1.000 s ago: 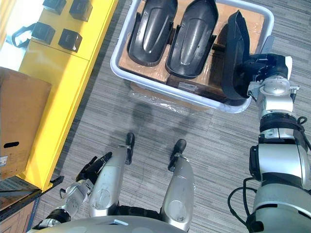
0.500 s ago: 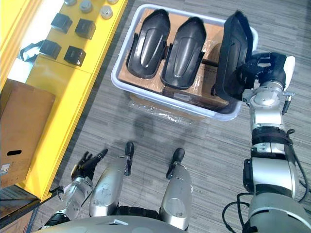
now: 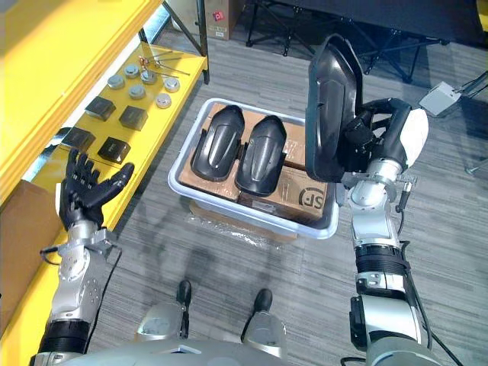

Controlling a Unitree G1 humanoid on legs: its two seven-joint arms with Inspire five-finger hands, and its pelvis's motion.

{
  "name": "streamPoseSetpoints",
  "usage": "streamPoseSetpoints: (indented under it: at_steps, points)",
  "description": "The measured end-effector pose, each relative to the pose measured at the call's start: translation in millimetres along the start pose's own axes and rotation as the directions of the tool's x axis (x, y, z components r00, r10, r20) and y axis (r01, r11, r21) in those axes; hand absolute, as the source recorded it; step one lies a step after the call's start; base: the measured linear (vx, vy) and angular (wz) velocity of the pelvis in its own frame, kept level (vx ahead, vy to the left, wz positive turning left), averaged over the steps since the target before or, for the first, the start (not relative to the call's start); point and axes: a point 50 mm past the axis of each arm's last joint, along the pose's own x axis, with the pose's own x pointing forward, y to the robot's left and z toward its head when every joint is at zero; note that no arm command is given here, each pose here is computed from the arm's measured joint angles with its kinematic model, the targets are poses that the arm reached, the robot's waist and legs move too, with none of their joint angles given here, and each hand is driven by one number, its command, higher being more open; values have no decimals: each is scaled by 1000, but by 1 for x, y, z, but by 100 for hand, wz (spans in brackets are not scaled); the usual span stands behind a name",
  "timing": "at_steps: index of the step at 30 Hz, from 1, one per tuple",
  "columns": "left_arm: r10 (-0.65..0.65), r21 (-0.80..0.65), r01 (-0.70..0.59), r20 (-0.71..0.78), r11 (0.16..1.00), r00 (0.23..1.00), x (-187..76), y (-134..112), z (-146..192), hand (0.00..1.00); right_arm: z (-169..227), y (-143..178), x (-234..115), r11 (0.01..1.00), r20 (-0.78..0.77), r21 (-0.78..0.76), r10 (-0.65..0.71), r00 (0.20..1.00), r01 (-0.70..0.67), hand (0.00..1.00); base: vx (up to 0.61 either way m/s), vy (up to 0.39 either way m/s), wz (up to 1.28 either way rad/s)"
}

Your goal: Walk over and take three plastic housings, then place them on the shelf

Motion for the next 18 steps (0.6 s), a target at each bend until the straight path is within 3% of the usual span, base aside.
streamPoseSetpoints:
  at_steps: [4,8,13,18]
  points:
    - [-309,-257,263,-155,930,938,2,-48,-18,100,20,9,-3,1000,121,-10,23,992,-23,0,18,-8,-7]
    - [-574,-414,438,-296,798,764,-6,-99,-42,100,63,37,-12,995,287,34,76,955,-90,0,-47,1,-13]
    - [-698,-513,498,-340,699,630,-15,-126,-50,100,80,62,-29,982,357,48,152,922,-180,0,-79,-22,-8]
    - [-710,-530,499,-337,685,618,-12,-131,-49,100,86,74,-39,971,377,69,189,907,-231,0,-63,-28,1]
